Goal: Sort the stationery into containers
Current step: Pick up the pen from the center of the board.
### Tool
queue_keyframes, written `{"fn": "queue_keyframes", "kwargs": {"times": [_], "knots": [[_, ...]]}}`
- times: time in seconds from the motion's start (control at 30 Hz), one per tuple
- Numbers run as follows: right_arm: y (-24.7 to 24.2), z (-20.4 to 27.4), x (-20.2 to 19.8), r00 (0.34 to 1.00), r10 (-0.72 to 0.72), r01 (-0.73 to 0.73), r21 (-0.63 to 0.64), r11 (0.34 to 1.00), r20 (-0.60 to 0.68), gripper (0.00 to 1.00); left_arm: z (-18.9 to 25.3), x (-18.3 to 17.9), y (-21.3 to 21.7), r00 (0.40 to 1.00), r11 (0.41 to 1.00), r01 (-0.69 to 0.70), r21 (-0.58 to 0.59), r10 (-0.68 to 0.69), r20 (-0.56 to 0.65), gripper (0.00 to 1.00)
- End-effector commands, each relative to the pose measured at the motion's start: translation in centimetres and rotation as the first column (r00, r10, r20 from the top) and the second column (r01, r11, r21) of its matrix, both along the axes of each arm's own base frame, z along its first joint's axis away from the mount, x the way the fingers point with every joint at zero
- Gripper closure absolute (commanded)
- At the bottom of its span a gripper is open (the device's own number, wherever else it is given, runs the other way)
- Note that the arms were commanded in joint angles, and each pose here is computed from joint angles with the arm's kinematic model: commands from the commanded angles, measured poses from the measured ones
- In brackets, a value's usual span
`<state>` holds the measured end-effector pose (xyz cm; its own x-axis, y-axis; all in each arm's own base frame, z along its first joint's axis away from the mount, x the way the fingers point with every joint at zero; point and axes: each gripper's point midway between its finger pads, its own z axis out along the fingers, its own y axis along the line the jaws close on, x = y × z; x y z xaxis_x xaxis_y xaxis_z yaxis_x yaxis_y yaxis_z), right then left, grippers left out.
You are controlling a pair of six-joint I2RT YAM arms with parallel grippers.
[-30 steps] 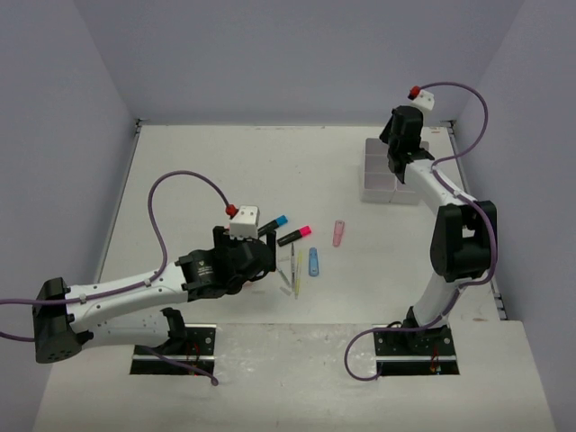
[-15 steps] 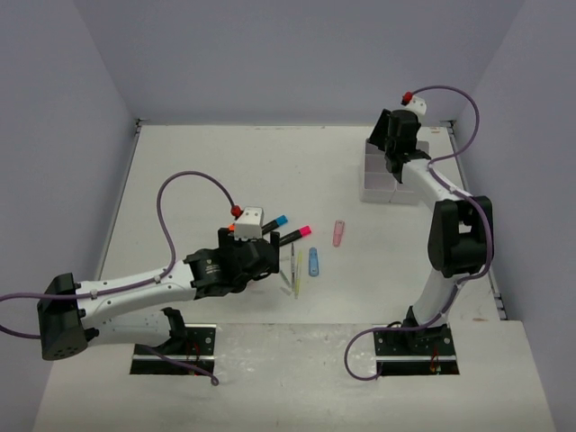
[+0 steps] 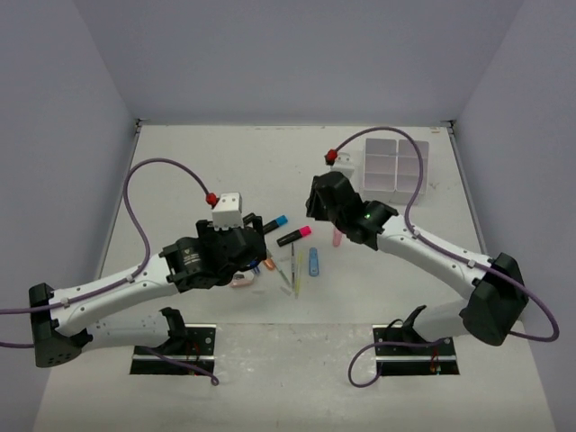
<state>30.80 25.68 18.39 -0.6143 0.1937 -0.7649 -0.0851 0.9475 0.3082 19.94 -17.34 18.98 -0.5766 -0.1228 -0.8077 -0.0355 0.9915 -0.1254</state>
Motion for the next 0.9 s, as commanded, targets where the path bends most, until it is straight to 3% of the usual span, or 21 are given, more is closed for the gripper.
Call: {"fn": "queue_keyframes", "kwargs": {"times": [0.0,0.2,0.43,0.87], "knots": [[0.6,-6.5,-6.0,0.975,-0.050,0.036,-0.064,0.997,-0.216,0.75,1.3,-0.8,0.4,0.997,0.997,0.076,-0.017,-0.076,0.001,0.00],[2.9,-11.0,-9.3,0.941,0.011,-0.034,-0.063,0.997,-0.339,0.76,-0.2,-2.0,0.1,0.991,0.990,0.130,-0.063,-0.132,-0.033,0.00],[4.3,-13.6,-9.4,0.919,0.005,-0.051,-0.106,0.993,-0.393,0.81,-3.2,-2.9,-1.0,0.978,0.981,0.181,-0.076,-0.188,-0.094,0.00],[4.9,-15.8,-10.0,0.902,0.020,-0.080,-0.120,0.989,-0.430,0.80,-4.2,-3.0,-1.3,0.973,0.978,0.195,-0.079,-0.203,-0.106,0.00]]}}
